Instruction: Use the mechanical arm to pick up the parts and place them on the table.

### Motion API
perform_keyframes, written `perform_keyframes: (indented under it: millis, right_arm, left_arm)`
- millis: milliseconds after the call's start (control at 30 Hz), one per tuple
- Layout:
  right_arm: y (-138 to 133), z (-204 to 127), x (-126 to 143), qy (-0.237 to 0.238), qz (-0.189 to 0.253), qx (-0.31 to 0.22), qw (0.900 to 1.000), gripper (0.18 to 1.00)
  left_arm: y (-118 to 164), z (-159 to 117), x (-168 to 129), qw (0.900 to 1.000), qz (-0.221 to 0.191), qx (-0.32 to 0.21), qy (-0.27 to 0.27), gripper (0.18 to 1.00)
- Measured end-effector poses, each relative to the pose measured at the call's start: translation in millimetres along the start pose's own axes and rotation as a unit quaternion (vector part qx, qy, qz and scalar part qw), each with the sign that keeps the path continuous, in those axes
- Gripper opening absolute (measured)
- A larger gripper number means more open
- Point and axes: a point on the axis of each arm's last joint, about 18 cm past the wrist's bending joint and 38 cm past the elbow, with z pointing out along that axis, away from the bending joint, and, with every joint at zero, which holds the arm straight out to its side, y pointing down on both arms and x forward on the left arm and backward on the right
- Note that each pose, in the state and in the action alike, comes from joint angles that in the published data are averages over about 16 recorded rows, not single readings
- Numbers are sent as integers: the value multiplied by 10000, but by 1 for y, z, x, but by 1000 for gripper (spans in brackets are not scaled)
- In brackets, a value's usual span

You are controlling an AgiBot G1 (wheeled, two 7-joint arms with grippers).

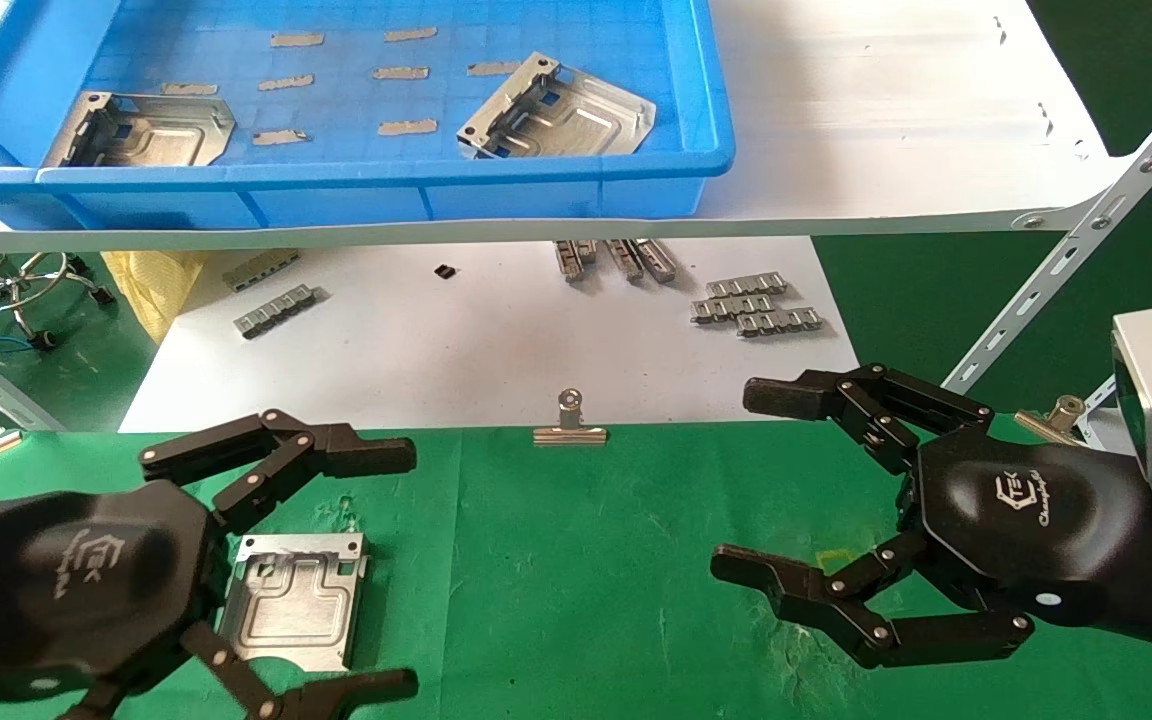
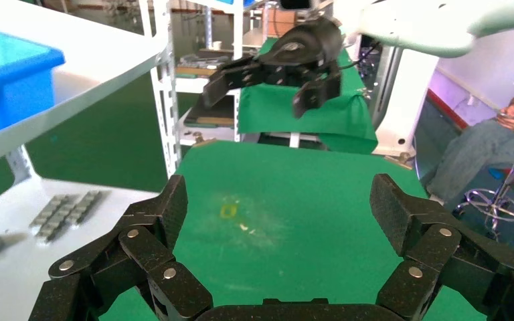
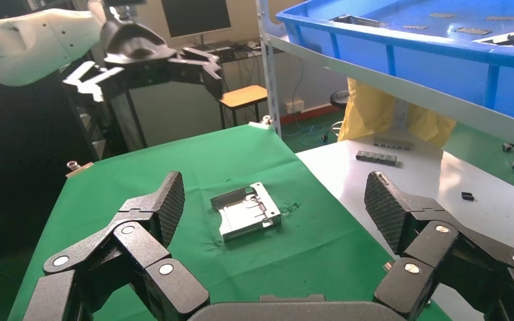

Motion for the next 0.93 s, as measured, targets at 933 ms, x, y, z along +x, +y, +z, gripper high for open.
perform_keyframes:
  millis: [933]
  right_arm:
    - [0,0,0,2,1,0,10000,1001]
  left_arm:
    - [-1,0,1,10000,-16,4,4,1001]
